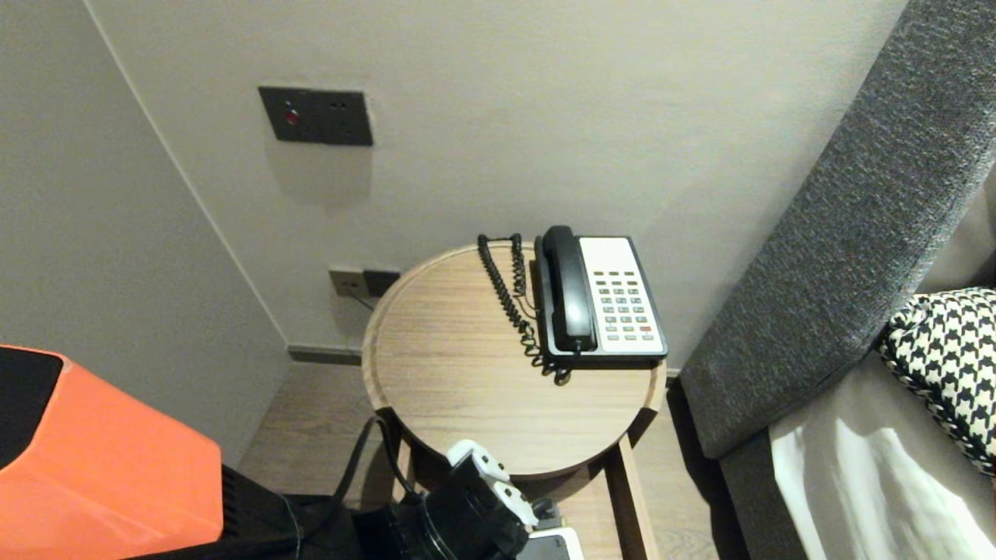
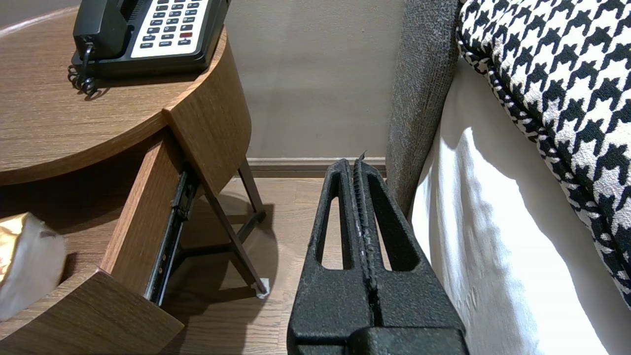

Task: Put the tissue on the table in the drawer one by one

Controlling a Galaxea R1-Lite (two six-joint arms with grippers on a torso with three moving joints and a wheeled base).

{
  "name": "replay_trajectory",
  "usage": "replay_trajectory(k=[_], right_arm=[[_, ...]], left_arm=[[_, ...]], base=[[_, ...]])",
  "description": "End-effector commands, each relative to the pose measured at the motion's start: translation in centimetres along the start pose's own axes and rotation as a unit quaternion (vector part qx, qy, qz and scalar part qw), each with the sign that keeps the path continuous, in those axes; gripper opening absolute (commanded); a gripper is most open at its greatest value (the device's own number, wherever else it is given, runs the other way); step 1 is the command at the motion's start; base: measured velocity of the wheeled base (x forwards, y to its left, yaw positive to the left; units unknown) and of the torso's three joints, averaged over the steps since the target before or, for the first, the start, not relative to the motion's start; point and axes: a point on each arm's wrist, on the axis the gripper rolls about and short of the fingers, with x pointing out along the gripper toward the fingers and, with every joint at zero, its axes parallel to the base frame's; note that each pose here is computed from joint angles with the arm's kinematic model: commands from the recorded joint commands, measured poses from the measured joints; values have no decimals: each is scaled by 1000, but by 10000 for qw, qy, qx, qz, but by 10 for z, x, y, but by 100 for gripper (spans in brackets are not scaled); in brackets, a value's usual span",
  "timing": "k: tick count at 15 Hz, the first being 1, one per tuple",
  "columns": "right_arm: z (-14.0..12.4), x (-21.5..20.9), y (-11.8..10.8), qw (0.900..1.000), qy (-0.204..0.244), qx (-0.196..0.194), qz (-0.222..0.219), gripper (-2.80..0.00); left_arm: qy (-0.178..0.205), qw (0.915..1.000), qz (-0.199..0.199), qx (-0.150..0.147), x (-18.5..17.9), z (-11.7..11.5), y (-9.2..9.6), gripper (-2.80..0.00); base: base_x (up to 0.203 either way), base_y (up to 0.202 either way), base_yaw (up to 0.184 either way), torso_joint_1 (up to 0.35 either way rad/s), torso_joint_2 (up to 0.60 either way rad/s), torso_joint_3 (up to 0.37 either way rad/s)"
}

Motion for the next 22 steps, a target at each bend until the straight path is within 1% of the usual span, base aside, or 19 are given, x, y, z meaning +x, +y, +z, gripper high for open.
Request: replay_trajectory(k=[1,6,7,12,19,22], right_arm=[[-11,2,-1,9998,192,-2,-11,-280],[-11,2,-1,9998,192,-2,-11,-280],[-11,2,-1,9998,192,-2,-11,-280],[-11,2,-1,9998,192,-2,-11,-280],[-11,2,-1,9998,192,-6,-11,-280],[-11,2,-1,9998,192,-2,-11,-280]], left_arm=[[40,10000,-24,17,3,-1,-1,-280],[46,10000,-31,1,5,-2,-1,-280],[30,10000,-28,7,4,-1,-1,0],[-135,9999,43,-19,-2,6,1,0],[-464,9987,219,-8,-23,15,4,0],[-695,9970,332,-115,-38,21,5,0]], base=[[0,0,0,0,0,0],[0,0,0,0,0,0],[0,0,0,0,0,0],[0,0,0,0,0,0],[0,0,0,0,0,0],[0,0,0,0,0,0]])
